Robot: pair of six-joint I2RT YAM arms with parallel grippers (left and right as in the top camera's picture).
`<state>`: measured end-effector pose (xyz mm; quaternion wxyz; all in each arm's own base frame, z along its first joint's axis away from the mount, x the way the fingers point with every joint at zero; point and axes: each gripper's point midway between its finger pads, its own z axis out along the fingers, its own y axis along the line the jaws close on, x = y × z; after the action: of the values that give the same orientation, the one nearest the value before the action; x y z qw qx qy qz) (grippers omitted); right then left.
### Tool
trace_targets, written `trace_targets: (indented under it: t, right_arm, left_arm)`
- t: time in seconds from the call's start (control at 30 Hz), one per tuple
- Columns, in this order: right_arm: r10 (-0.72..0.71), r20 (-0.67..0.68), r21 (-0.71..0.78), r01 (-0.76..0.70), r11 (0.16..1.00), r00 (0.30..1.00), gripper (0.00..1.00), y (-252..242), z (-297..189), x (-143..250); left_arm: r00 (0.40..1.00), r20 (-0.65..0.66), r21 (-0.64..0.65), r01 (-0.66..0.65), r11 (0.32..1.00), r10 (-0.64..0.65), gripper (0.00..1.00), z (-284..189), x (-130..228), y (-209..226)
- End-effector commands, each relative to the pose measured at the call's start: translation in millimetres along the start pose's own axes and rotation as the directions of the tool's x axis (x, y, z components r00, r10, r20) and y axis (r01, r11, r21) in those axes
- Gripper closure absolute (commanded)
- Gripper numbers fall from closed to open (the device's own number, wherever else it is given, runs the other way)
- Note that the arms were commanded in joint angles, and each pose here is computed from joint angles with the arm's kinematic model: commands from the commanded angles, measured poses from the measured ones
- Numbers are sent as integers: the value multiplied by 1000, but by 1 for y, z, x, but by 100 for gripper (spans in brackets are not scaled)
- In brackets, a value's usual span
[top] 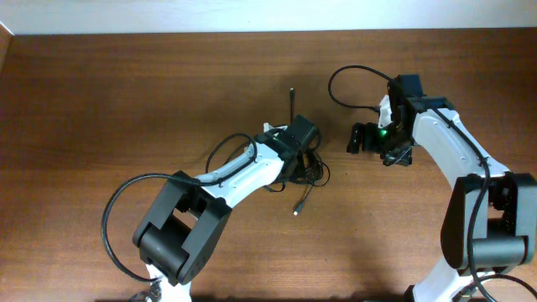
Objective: Untangle cables
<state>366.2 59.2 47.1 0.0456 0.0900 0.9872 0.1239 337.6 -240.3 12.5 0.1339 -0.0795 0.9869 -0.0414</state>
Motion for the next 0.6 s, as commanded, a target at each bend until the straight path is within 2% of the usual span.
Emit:
trace_targets:
  t: [0.0,0.07,0.2,0.37,0.43,0.57]
  right_arm:
    - [-18,38,0,18,1000,999,2,2,-11,-8]
    - [-18,38,0,18,1000,999,1,2,-11,-8]
    - [-18,37,0,18,1000,999,2,2,-11,-8]
    - [-18,38,0,18,1000,999,2,2,-11,-8]
    - [-18,38,0,18,1000,999,2,2,-11,-8]
    - [-18,37,0,18,1000,999,2,2,-11,-8]
  left_arm:
    - [1000,-13,-53,5,999,-6,82,17,7,9]
    - [999,-47,-89,-3,996,-2,85,30,16,16]
    - [990,-131,-164,-76,984,55,100,34,25,43]
    - [962,-221,-193,-206,959,162,92,32,11,87]
    - [950,-264,-206,-226,952,169,95,27,-1,113]
    - [948,-285,-215,-209,954,143,98,-4,-38,130]
